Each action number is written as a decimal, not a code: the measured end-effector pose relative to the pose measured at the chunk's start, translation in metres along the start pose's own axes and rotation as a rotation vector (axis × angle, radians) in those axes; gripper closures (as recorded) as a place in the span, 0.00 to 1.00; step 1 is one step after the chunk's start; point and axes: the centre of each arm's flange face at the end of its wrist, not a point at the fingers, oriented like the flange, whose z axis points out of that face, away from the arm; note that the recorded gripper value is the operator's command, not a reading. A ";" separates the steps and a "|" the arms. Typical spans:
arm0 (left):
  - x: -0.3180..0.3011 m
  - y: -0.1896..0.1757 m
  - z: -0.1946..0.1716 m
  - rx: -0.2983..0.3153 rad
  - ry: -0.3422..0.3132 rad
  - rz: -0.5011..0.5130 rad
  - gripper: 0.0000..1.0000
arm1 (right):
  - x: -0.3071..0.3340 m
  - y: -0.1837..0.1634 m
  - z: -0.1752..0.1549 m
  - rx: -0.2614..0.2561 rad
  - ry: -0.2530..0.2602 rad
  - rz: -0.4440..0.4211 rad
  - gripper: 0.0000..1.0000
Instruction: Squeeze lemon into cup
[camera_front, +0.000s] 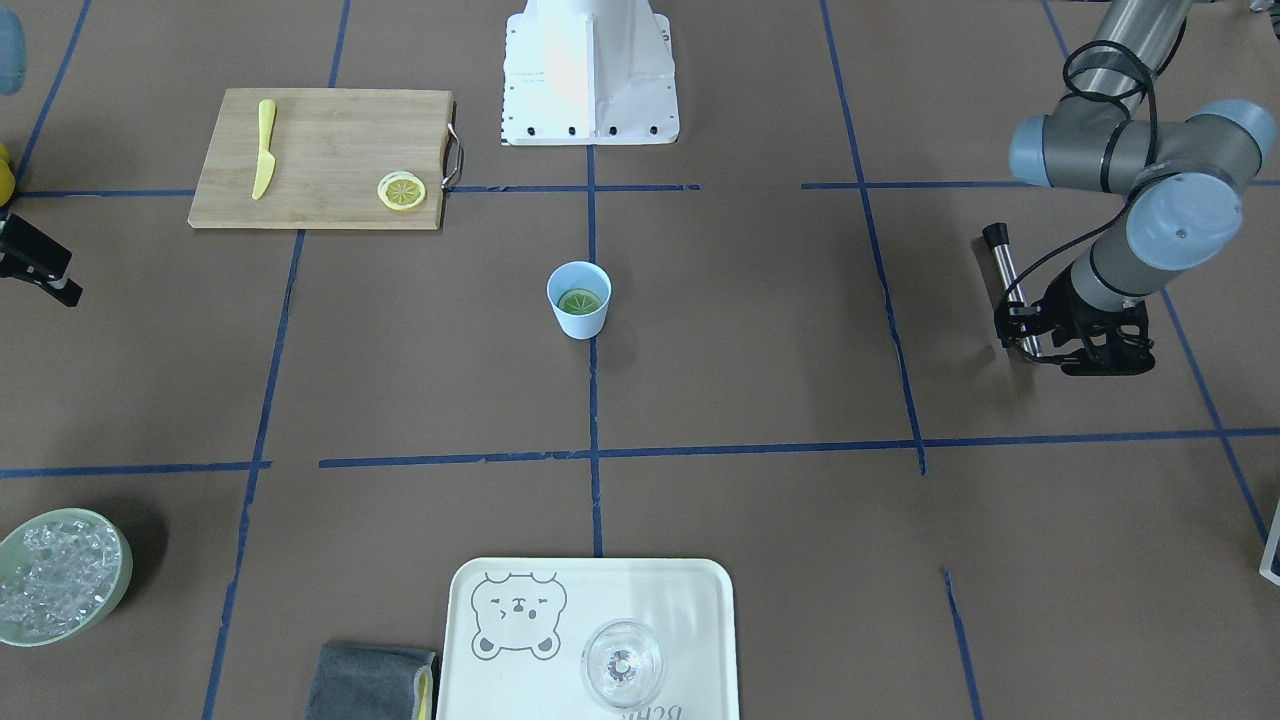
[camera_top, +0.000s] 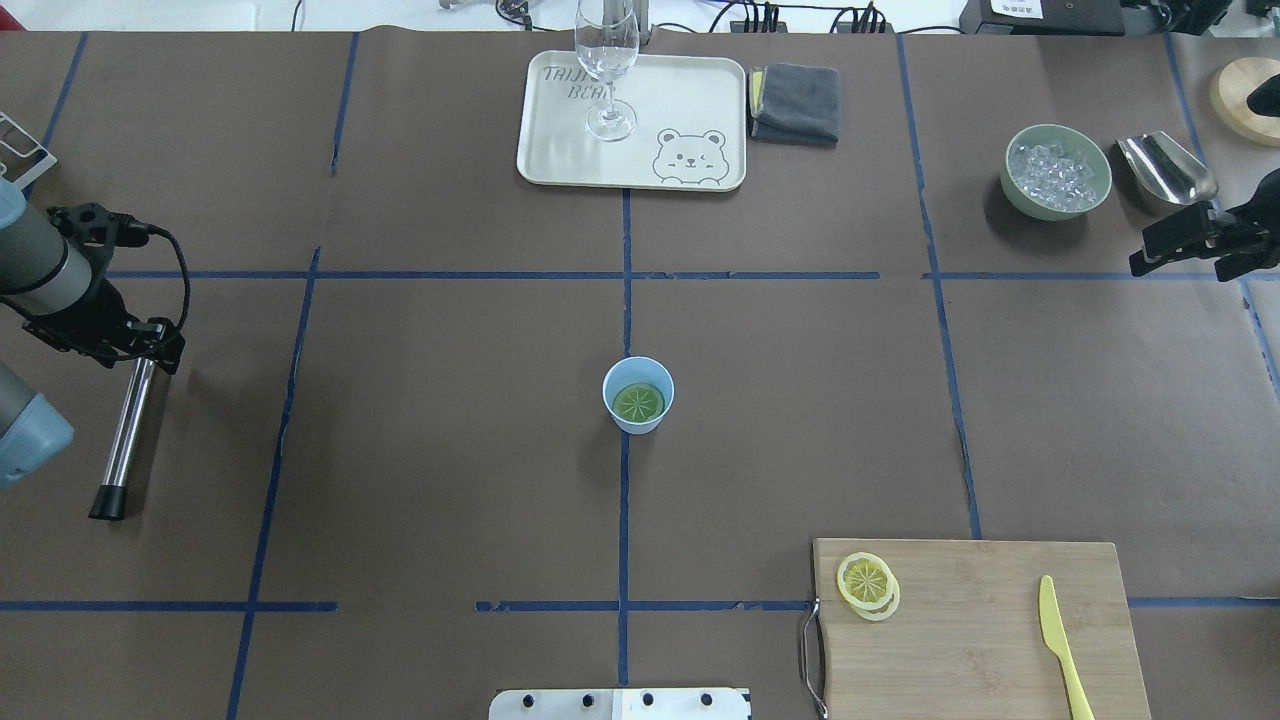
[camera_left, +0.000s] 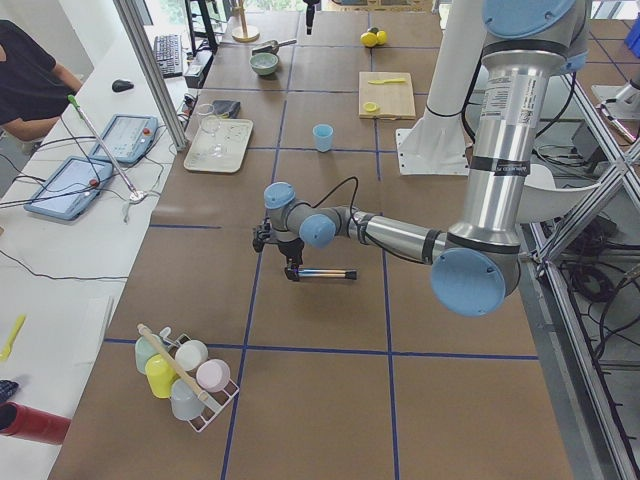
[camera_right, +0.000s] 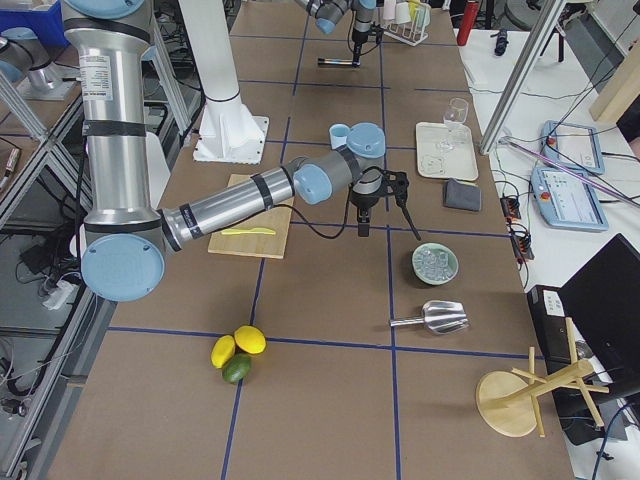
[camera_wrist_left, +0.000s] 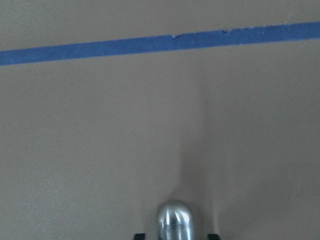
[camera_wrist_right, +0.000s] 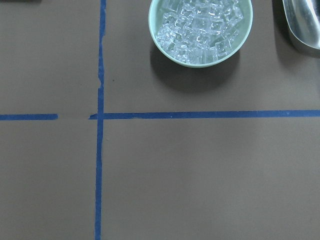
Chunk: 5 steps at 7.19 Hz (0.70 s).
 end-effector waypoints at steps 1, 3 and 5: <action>0.002 0.000 -0.003 0.005 0.004 0.005 0.24 | 0.000 0.000 0.000 0.000 -0.001 0.000 0.00; 0.008 0.005 -0.034 0.054 0.032 0.027 0.23 | -0.002 -0.001 -0.005 0.006 -0.009 -0.005 0.00; -0.047 0.013 -0.100 0.148 0.068 0.103 0.17 | 0.006 -0.003 -0.016 -0.002 -0.027 0.012 0.00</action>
